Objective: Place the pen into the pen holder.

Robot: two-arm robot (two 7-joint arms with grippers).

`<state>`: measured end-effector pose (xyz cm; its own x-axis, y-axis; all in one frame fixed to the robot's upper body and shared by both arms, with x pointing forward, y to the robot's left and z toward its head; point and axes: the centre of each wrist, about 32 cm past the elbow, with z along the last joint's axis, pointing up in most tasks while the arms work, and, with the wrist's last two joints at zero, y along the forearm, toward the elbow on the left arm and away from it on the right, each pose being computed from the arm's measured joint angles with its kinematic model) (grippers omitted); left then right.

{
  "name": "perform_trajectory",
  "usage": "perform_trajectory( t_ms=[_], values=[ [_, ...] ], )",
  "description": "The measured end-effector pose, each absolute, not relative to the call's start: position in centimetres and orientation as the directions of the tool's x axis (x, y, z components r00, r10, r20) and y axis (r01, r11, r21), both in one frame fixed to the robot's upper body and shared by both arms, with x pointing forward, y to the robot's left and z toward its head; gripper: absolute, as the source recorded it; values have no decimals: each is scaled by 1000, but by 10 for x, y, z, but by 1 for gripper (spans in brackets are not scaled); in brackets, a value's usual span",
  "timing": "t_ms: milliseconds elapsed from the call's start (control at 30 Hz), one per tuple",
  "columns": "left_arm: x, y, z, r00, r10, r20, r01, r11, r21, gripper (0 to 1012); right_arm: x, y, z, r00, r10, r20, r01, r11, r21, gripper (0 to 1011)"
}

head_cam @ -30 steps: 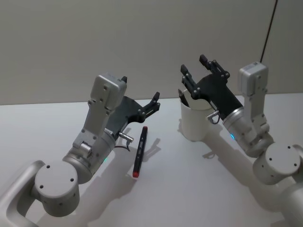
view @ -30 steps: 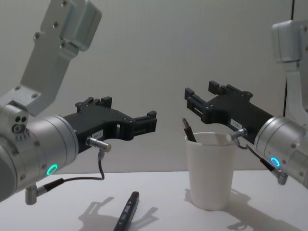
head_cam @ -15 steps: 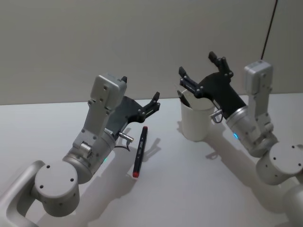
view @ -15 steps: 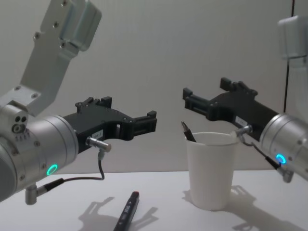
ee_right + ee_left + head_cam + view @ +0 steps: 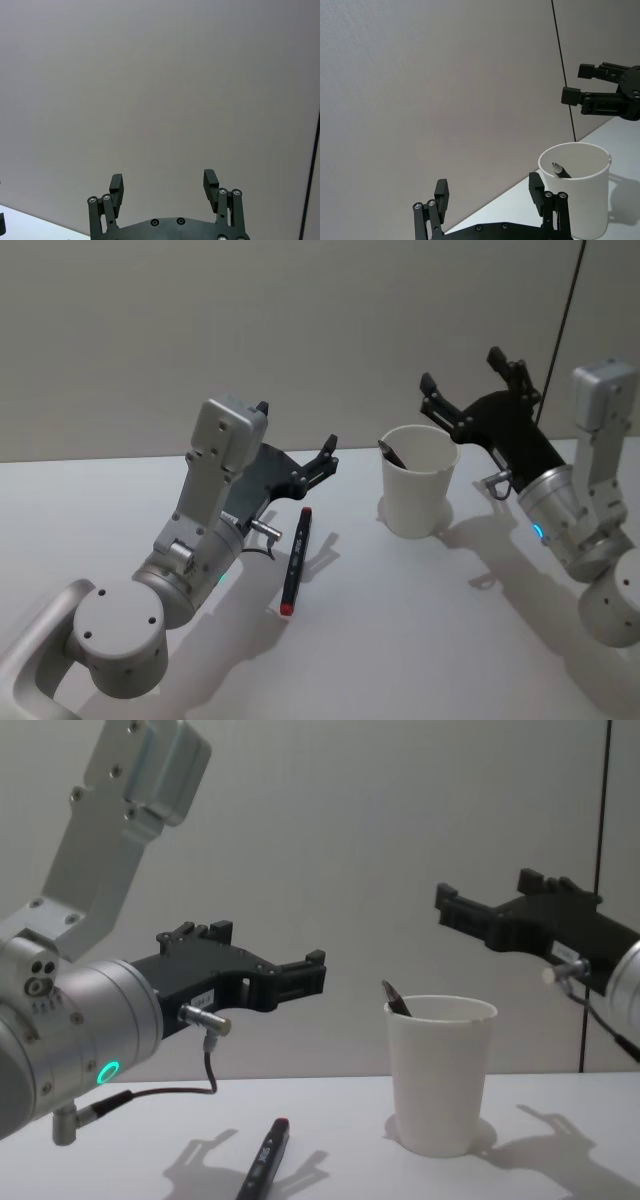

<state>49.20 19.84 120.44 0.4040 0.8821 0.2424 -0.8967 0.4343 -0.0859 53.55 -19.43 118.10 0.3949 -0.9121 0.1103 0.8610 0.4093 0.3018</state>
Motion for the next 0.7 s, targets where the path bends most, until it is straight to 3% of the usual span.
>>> perform_trajectory(
  t_ms=[333,700],
  values=[
    [492,198,1204,404,882,242,-897,434,-86,998,530,-198,1182,387,-916,104,869,400,292,1001],
    [492,198,1204,404,882,242,-897,434,-86,999,506,-213,1181,364,-928,79,900,372,228,1001]
  ],
)
